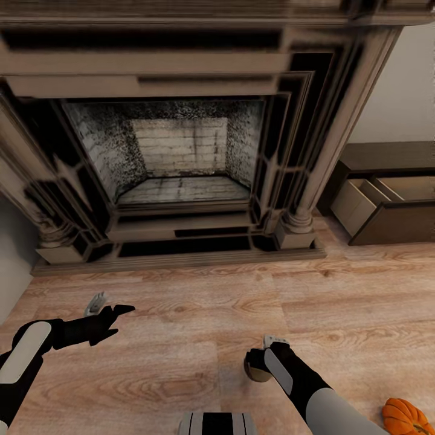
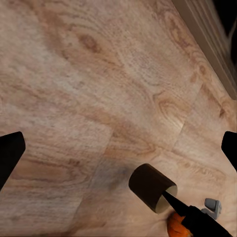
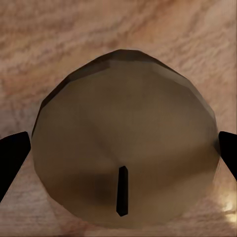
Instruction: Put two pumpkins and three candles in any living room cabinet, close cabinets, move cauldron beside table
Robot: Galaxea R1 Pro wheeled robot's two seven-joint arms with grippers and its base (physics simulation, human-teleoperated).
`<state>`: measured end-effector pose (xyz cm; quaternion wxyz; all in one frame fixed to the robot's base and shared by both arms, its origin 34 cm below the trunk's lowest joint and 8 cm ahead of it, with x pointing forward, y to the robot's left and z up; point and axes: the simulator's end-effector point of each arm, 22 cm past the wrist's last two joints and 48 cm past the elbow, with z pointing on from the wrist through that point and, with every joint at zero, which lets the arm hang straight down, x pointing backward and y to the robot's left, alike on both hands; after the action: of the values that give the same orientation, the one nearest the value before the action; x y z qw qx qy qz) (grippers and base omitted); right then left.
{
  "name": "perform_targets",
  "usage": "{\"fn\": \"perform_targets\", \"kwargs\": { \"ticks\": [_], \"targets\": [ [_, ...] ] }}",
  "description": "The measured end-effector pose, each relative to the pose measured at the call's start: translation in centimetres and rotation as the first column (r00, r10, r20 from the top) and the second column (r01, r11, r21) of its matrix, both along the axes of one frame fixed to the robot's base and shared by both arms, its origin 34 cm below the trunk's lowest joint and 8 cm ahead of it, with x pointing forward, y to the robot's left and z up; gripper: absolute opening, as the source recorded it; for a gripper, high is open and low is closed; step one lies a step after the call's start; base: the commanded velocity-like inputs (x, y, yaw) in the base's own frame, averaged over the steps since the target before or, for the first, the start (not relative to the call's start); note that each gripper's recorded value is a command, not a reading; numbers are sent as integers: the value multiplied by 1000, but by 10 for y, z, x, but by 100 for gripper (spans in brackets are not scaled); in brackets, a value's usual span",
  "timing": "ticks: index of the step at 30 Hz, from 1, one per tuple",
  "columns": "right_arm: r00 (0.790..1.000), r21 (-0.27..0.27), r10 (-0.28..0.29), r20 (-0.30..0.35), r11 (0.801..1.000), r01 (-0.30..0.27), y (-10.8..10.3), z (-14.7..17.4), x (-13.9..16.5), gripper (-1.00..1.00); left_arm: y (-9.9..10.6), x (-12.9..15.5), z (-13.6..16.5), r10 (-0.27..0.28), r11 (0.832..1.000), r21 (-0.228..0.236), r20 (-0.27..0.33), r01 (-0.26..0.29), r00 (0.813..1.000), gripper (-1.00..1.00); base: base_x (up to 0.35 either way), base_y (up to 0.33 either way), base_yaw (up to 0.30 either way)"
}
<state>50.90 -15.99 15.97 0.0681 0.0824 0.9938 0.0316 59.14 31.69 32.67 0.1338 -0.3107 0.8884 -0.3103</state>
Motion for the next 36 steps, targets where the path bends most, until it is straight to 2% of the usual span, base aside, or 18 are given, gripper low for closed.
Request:
{"fn": "perform_targets", "kwargs": {
  "ticks": [5,11,16,19,25,36],
  "targets": [
    [1000,23,2,24,1000,-3,5,10,7,-100,3,-4,1,9,1000,4,-10,-9,1000,100,0,0,0],
    [999,22,3,49,1000,-4,5,21,16,-100,5,0,12,11,1000,11,9,-11,1000,100,0,0,0],
    [998,22,2,70,1000,-4,5,31,22,-100,14,-5,13,20,998,68,-18,-19,1000,100,0,0,-115],
    [996,22,3,85,1000,-5,5,38,27,-100,15,-4,18,20,997,79,-14,-19,1000,100,-55,0,-234],
    [994,22,2,112,1000,-5,5,51,35,-100,14,1,35,16,996,85,17,-17,1000,100,-275,0,-226],
    [988,23,2,157,1000,-5,5,74,48,-100,14,7,60,16,996,84,64,-21,998,100,-338,0,-42]
  ]
}}
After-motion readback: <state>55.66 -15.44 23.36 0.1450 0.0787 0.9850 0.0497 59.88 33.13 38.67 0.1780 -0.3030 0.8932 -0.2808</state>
